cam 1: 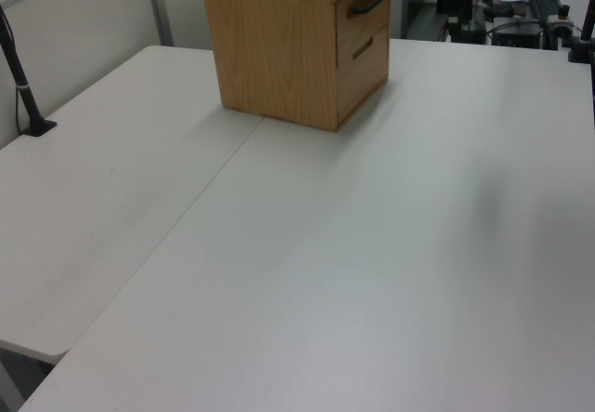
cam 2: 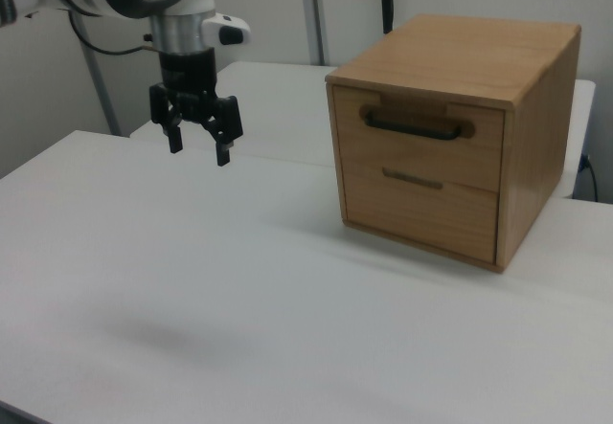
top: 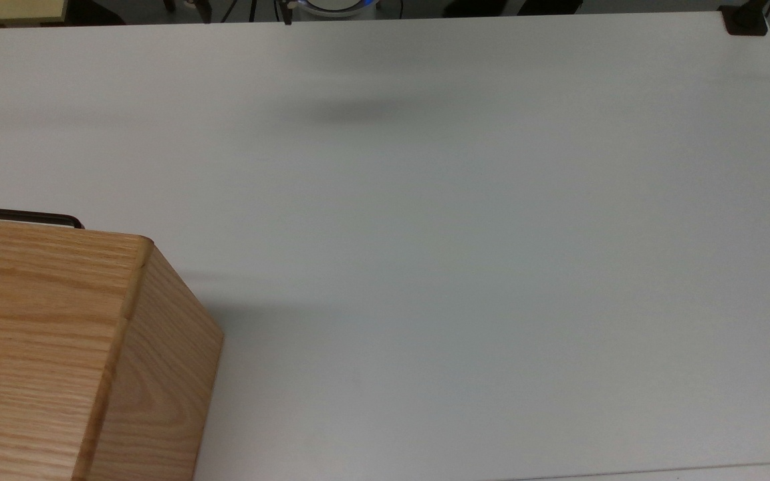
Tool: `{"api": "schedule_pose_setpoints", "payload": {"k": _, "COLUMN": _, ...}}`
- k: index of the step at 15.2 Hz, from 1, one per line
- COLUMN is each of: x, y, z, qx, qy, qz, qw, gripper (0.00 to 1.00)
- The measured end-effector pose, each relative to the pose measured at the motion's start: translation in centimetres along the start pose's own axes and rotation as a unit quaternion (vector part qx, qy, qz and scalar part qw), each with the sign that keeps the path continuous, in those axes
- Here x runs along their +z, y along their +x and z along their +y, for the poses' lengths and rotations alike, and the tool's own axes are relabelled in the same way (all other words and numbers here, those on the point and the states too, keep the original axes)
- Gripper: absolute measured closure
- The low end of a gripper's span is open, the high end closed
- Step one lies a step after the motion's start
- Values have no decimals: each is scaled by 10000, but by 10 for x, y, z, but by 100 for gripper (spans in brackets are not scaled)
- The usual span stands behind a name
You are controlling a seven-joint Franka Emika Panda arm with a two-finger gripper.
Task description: Close the drawer by sliding it
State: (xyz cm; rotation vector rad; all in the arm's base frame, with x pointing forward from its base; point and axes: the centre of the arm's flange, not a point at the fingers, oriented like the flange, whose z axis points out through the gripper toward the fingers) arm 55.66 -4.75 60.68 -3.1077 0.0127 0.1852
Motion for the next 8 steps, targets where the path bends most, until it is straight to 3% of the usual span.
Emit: {"api": "schedule_pose_setpoints", "payload": {"k": 8, "x": -2, "y": -6, "z": 25, "qx": 202, "qy": -219, "qz": 11, "qw": 9996, "gripper": 0}}
